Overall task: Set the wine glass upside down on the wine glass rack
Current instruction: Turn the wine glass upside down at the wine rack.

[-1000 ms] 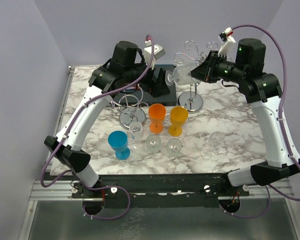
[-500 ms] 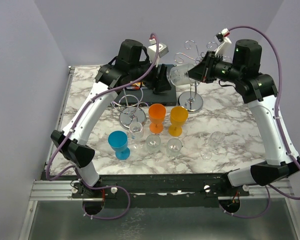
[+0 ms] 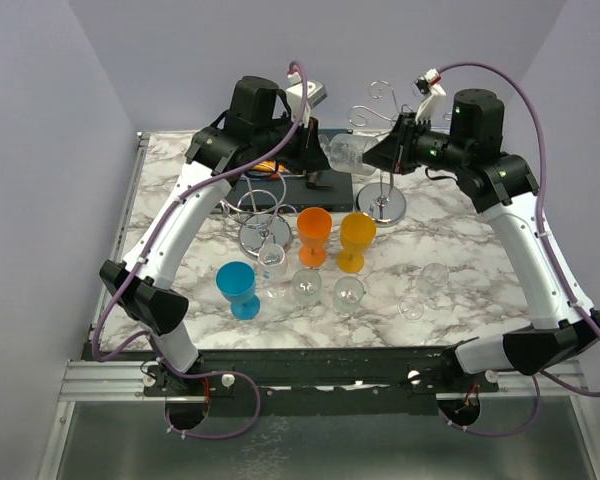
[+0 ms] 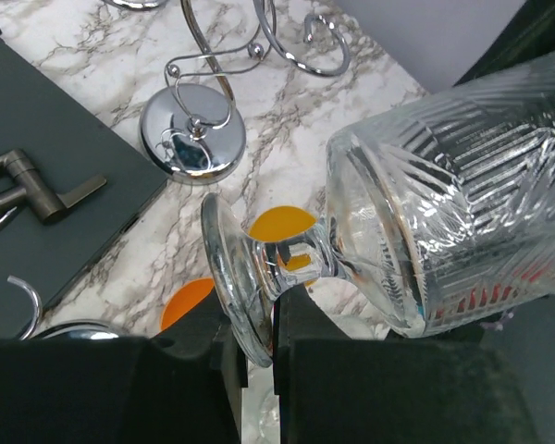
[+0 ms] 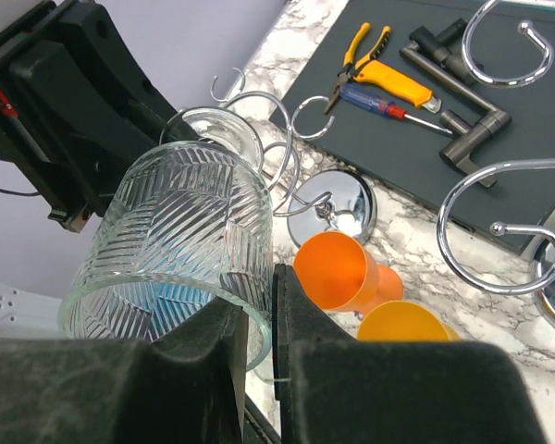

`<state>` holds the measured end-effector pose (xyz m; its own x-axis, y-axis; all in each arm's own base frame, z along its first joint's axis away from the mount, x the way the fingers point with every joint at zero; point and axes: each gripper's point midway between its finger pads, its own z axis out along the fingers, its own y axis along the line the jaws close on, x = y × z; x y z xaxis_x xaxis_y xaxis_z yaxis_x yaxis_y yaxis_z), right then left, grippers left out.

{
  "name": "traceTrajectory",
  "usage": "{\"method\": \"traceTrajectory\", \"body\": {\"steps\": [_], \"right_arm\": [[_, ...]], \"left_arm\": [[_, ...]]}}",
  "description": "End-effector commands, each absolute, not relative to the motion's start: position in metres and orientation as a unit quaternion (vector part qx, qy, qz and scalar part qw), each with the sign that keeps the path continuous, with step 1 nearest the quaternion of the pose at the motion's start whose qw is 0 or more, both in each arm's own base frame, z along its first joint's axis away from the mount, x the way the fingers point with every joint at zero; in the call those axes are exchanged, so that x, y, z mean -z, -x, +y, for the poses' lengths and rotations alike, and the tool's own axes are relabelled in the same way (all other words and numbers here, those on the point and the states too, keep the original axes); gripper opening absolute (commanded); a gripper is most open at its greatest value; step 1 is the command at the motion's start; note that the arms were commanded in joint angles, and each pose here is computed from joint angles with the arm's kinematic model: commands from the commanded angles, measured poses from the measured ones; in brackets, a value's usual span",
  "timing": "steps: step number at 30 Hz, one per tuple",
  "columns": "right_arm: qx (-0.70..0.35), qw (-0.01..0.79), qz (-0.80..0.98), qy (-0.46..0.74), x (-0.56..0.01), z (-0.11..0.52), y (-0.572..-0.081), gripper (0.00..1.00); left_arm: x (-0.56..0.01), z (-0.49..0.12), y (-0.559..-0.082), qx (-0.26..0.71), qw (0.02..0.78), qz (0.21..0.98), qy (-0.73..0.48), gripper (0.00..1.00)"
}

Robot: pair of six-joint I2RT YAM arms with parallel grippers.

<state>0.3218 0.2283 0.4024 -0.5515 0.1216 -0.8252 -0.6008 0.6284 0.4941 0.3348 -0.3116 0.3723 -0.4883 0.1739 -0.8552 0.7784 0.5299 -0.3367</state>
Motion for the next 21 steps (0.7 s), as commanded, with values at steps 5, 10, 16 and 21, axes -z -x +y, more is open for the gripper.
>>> {"method": "traceTrajectory", "body": {"steps": [5,10,16,21], "right_arm": [[-0.458,0.432,0.758,0.171,-0.414,0.242,-0.296,0.18],[-0.456,0.426,0.762,0.172,-0.409,0.241,-0.293,0.42],[-0.447,0.417,0.771,0.18,-0.408,0.239,-0.288,0.61],[-0.437,0.416,0.771,0.205,-0.416,0.234,-0.275,0.76]], "left_arm": [[-0.37,-0.295,-0.33,0.277,0.468,0.718,-0.434,0.0],[-0.368,-0.284,-0.328,0.232,0.483,0.689,-0.488,0.0],[-0.371,-0.272,-0.327,0.176,0.502,0.642,-0.553,0.0],[-0.378,-0.259,-0.32,0.126,0.52,0.592,-0.603,0.0]]}}
